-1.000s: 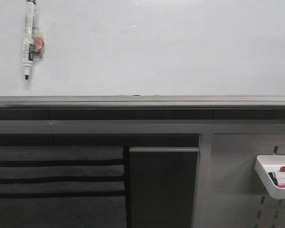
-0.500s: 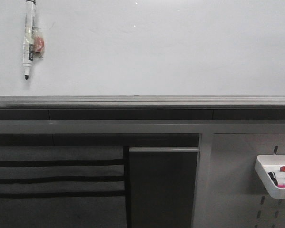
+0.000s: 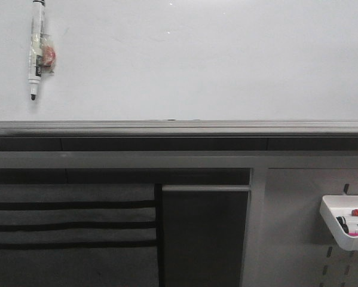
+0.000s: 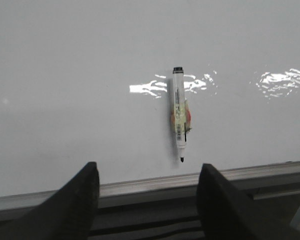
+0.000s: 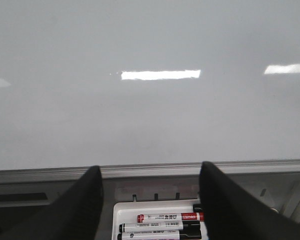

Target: Write number 3 on whiteboard

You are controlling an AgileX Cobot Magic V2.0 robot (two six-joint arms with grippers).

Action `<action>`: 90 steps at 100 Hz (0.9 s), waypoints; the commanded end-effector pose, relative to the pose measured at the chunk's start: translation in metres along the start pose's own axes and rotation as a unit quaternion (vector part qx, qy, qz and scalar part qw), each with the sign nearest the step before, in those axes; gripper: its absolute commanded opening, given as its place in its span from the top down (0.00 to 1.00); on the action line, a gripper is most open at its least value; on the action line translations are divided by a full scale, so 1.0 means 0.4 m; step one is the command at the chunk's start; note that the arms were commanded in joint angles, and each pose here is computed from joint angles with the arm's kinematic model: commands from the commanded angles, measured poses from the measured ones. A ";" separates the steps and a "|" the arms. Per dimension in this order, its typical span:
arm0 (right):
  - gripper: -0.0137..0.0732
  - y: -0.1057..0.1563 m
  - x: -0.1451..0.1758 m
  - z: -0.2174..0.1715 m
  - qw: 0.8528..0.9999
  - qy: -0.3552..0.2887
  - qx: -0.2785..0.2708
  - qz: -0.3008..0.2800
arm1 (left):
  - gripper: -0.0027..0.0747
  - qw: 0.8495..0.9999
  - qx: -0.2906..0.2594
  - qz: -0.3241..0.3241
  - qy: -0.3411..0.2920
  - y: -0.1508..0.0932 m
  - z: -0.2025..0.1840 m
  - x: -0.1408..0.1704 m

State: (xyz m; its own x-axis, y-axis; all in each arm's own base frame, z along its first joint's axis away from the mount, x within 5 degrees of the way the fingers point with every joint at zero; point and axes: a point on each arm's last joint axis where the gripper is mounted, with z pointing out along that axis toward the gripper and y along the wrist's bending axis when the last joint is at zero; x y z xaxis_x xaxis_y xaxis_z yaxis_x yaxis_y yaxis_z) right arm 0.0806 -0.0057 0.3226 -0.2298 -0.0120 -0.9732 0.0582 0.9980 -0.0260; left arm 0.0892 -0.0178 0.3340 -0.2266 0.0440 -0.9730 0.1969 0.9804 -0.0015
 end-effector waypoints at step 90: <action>0.40 -0.001 -0.046 -0.007 0.999 -0.053 0.002 -0.013 | 0.49 0.995 0.062 0.013 0.074 -0.096 0.471 0.022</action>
State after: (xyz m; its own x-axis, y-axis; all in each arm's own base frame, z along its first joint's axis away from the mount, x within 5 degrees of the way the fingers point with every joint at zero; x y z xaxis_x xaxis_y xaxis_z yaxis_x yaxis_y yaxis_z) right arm 0.0806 -0.0057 0.3226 -0.2298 -0.0124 -0.9732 0.0583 0.9979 -0.0265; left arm 0.2442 -0.0883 0.2672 -0.4551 0.1545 -0.8769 0.3400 0.9404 -0.0107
